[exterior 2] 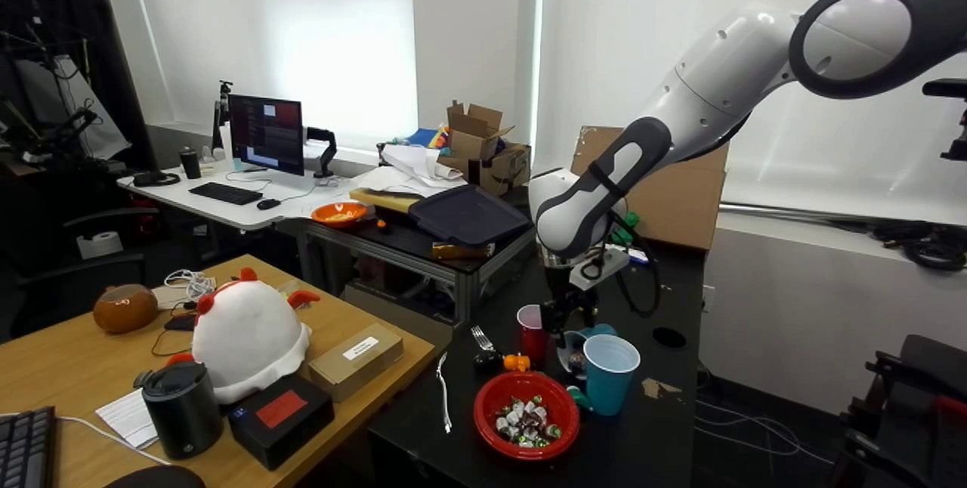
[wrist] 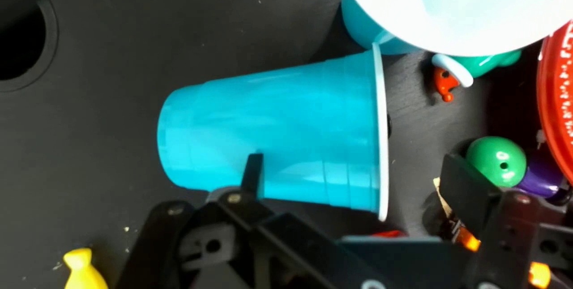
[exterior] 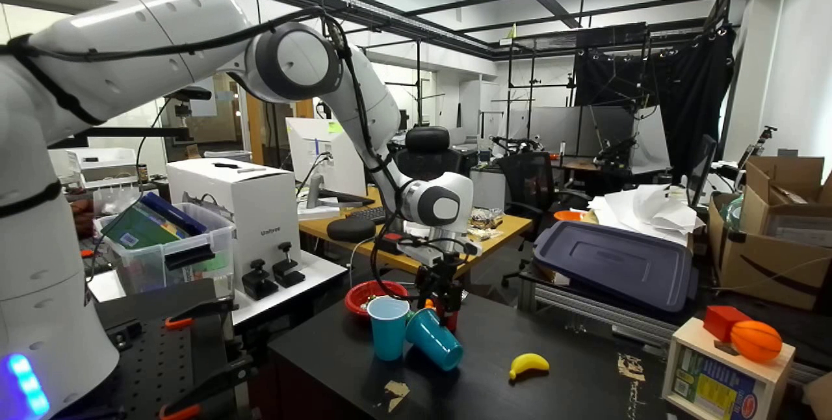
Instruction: Pour the contents from the right blue cup into the bowl
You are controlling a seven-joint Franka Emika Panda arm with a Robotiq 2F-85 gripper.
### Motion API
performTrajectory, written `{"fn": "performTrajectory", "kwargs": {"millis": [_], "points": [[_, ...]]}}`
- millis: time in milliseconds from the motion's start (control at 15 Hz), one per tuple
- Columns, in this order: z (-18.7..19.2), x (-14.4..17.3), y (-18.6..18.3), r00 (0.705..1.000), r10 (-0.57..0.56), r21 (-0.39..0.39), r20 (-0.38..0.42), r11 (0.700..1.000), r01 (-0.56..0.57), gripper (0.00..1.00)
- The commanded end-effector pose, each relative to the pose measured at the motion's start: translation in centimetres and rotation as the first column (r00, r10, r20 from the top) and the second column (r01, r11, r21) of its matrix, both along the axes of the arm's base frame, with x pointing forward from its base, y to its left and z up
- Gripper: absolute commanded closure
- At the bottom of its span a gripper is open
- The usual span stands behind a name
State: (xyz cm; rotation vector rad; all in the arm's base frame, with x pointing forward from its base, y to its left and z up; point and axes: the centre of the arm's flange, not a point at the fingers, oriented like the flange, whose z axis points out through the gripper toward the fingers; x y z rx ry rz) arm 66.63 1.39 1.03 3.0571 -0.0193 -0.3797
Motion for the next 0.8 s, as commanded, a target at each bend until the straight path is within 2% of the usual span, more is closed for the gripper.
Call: {"fn": "performTrajectory", "kwargs": {"millis": [0,467,733], "points": [[-0.17,-0.61,0.22,0.999,0.011,-0.067,0.052,0.998,-0.008,0.0],[0.61,-0.67,0.2,0.986,0.046,-0.19,0.16,0.982,-0.015,0.0],[0.75,-1.04,0.39,0.987,0.06,-0.246,0.149,0.969,-0.022,0.0]]}}
